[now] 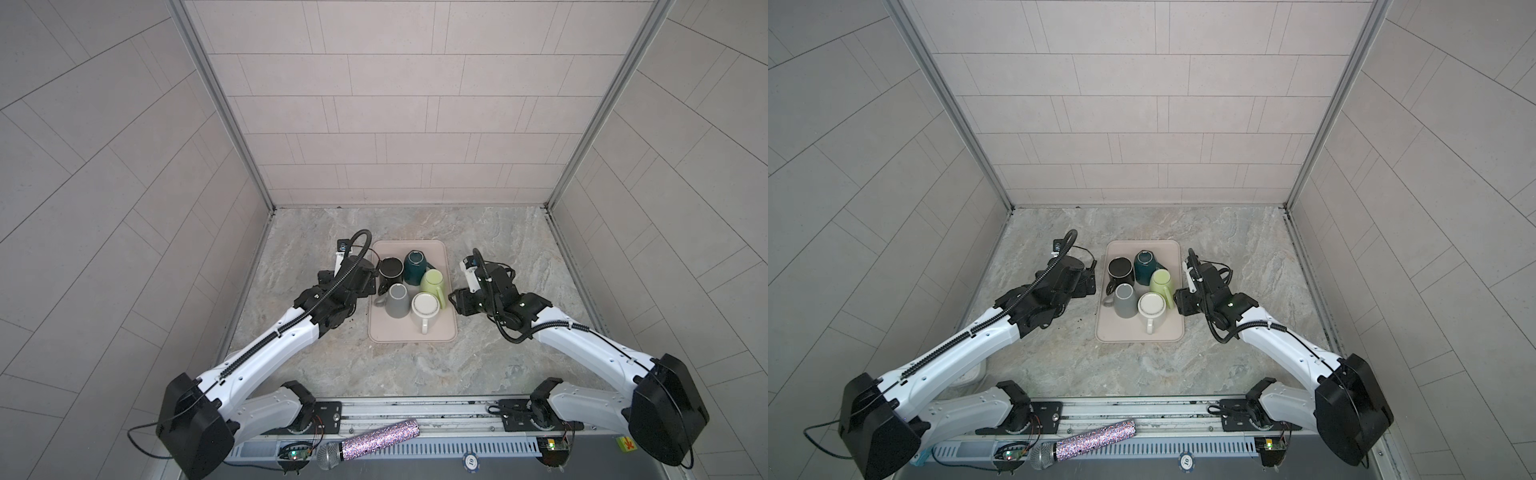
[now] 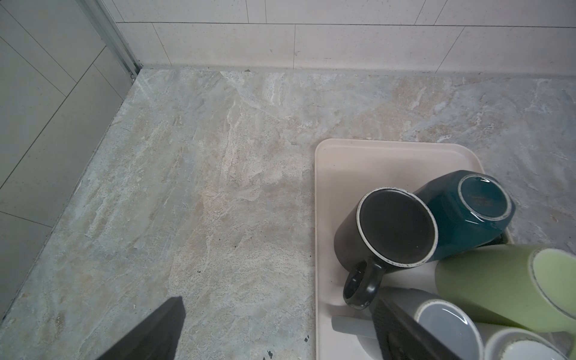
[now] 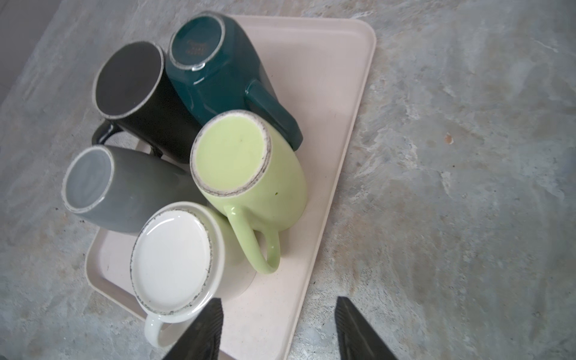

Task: Turn the mug right side up
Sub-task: Pick up the mug from the tray.

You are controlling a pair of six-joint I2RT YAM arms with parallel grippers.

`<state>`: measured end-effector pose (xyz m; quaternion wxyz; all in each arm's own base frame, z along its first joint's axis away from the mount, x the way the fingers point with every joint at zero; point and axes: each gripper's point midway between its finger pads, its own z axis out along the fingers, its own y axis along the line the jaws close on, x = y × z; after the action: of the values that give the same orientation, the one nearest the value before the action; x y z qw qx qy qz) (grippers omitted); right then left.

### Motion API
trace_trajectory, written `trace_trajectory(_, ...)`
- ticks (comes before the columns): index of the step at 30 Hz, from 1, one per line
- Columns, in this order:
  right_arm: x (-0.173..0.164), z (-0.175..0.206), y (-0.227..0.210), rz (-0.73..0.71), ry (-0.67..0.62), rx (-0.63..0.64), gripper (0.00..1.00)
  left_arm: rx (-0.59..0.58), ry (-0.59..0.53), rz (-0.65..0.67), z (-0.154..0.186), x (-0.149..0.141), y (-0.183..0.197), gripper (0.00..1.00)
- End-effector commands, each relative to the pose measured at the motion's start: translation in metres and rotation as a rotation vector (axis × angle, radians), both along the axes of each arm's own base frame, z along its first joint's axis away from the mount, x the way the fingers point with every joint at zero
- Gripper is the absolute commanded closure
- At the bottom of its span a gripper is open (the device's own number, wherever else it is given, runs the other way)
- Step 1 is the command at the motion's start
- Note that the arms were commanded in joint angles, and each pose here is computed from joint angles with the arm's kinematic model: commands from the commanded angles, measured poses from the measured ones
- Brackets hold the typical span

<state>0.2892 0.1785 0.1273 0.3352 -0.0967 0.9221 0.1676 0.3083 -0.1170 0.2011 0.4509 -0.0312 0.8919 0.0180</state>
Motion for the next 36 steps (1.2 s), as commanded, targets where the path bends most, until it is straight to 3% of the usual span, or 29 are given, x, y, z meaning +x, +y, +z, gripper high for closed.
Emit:
trace_trajectory(1,0.002,-0.006,0.007,0.000,0.022,0.006,0.48,-0.006,-0.015,-0.017,0.010,-0.002,-0.002,0.00)
trace_trajectory(12,0.018,-0.023,0.030,-0.005,0.073,-0.016,0.60,-0.013,0.004,-0.029,0.001,-0.004,-0.006,0.00)
trace_trajectory(24,0.034,-0.042,0.026,-0.025,0.120,-0.177,0.66,-0.001,0.013,-0.029,-0.007,-0.003,-0.006,0.00)
trace_trajectory(33,0.043,-0.048,0.034,-0.024,0.146,-0.181,0.77,-0.001,0.009,-0.034,-0.005,-0.004,-0.005,0.00)
trace_trajectory(36,0.045,-0.046,0.034,-0.027,0.138,-0.184,0.90,-0.003,0.010,-0.033,-0.006,-0.004,-0.006,0.00)
